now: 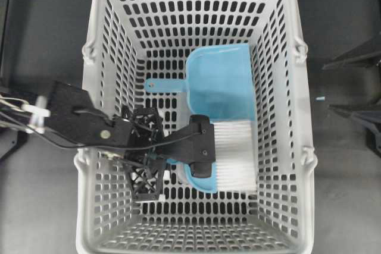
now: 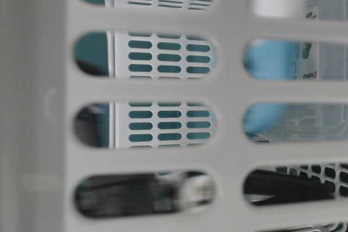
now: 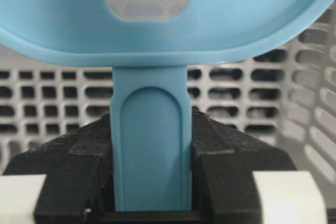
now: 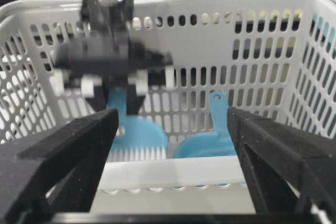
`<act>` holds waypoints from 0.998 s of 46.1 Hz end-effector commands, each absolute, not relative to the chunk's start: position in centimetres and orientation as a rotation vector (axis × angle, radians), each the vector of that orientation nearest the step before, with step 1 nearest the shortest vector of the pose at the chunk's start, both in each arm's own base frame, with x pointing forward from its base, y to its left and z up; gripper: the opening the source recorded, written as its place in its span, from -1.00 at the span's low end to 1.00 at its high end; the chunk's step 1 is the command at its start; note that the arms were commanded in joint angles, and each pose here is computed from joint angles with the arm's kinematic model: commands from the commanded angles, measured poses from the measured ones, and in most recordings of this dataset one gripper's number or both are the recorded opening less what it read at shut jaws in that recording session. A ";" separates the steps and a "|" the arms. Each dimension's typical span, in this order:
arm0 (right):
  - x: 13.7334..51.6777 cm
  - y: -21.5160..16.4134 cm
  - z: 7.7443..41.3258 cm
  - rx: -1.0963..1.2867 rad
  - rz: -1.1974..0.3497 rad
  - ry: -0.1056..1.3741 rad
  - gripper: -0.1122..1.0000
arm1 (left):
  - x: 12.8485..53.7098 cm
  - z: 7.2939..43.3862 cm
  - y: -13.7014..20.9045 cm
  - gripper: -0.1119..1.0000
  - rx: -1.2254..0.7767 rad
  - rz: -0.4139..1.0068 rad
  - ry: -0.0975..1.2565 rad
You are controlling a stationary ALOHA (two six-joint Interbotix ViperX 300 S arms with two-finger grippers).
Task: Pick up the hand brush from the shopping basket with the left arm.
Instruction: 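Lower the open left gripper around the brush's blue handle, then close the left gripper on the handle and lift the brush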
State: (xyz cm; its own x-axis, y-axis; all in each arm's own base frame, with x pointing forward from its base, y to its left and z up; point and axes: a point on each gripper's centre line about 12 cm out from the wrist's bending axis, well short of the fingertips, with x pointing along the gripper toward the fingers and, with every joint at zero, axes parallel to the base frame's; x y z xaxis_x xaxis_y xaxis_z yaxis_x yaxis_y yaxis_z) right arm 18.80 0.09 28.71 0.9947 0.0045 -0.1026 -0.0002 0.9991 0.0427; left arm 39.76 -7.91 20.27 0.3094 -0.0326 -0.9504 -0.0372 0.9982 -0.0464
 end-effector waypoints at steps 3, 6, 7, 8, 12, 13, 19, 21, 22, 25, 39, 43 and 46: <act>18.9 0.1 29.0 0.049 0.002 0.091 0.63 | 39.5 26.8 -7.8 -0.39 -0.070 0.001 1.207; 18.9 0.1 29.0 0.049 0.002 0.092 0.63 | 39.4 29.3 -7.7 -0.39 -0.071 0.007 1.208; 18.9 0.1 29.0 0.049 0.002 0.092 0.63 | 39.2 30.1 -7.6 -0.39 -0.070 0.008 1.211; 18.9 0.1 29.0 0.049 0.002 0.092 0.63 | 39.2 31.0 -7.6 -0.39 -0.071 0.008 1.208; 18.9 0.1 28.9 0.049 0.002 0.092 0.63 | 38.8 34.4 -7.4 -0.39 -0.077 0.013 1.199; 18.9 0.1 28.9 0.047 0.004 0.092 0.63 | 38.7 35.2 -7.4 -0.39 -0.079 0.014 1.196; 18.8 0.1 29.0 0.047 0.002 0.088 0.63 | 38.2 39.2 -7.1 -0.39 -0.067 0.001 1.168; 18.8 0.1 29.1 0.049 0.002 0.084 0.63 | 38.2 39.7 -7.2 -0.39 -0.056 -0.008 1.164; 18.8 0.1 29.1 0.049 0.004 0.084 0.63 | 38.3 39.7 -7.1 -0.39 -0.052 -0.010 1.162; 18.8 0.1 29.1 0.050 0.004 0.083 0.63 | 38.3 39.5 -7.2 -0.39 -0.035 -0.021 1.166; 18.6 0.1 29.5 0.052 0.003 0.066 0.63 | 38.9 38.6 -7.4 -0.39 -0.019 -0.033 1.166; 18.5 0.1 29.5 0.067 0.002 0.066 0.63 | 38.9 38.6 -7.4 -0.39 -0.017 -0.034 1.165; 18.5 0.1 29.5 0.075 0.002 0.068 0.63 | 38.9 38.6 -7.4 -0.39 -0.016 -0.035 1.165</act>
State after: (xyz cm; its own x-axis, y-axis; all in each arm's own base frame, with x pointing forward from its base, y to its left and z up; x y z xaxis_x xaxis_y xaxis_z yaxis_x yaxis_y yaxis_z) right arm 18.36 0.08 29.01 0.9967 0.0046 -0.0812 0.0008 0.9978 0.0657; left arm 39.14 -7.36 37.68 0.3677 -0.0321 -0.9294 0.0127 0.9995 -0.0295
